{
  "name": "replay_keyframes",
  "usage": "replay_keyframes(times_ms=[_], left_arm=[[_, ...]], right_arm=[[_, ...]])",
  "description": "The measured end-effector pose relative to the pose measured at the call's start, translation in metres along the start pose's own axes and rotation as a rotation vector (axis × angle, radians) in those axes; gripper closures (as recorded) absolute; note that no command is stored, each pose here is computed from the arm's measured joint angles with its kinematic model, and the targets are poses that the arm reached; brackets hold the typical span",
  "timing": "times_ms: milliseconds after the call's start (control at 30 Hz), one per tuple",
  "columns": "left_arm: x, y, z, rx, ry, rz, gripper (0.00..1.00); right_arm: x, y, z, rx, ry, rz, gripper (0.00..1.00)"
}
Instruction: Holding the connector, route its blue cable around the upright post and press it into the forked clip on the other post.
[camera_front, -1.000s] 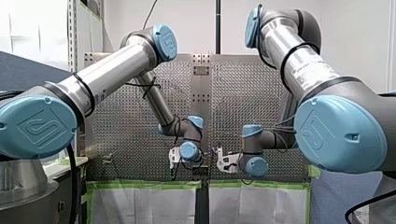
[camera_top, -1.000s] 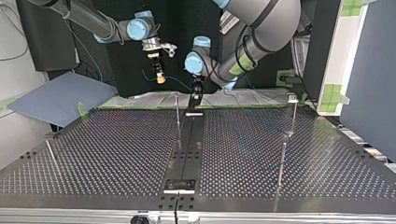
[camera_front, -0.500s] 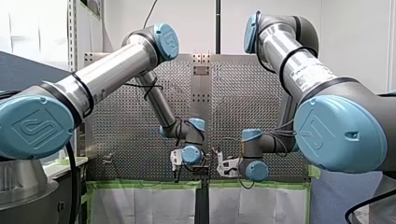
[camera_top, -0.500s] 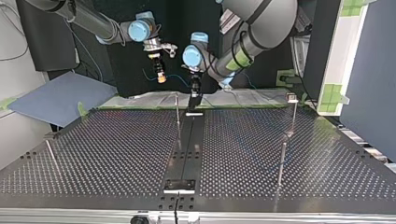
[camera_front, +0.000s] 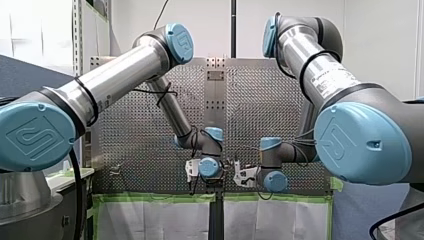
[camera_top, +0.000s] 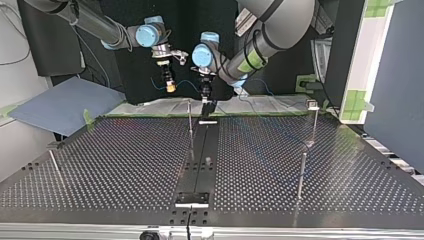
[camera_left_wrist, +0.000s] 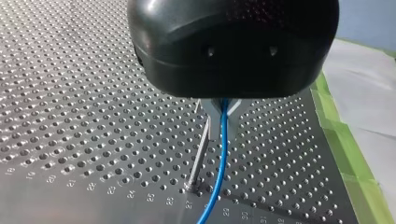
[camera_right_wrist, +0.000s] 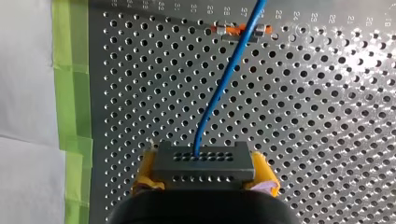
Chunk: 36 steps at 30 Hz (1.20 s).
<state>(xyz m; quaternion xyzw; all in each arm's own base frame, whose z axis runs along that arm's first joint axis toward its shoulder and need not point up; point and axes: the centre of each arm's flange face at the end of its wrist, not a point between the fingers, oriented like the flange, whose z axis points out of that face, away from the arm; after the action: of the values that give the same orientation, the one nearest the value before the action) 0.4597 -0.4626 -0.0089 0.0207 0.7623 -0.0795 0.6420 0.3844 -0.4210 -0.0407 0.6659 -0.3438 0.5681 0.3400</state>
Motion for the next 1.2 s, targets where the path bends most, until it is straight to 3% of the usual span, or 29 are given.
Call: replay_keyframes(times_ms=[767,1200], left_arm=[[0.008,-0.004,-0.009,0.037,-0.015,0.052,1.00],[0.002,0.000,0.003,0.065,-0.038,0.015,1.00]], right_arm=[[0.000,0.021,0.005,-0.050,0.008,-0.002,1.00],[0.012,0.030,0.025,-0.060,0.023,-0.006,1.00]])
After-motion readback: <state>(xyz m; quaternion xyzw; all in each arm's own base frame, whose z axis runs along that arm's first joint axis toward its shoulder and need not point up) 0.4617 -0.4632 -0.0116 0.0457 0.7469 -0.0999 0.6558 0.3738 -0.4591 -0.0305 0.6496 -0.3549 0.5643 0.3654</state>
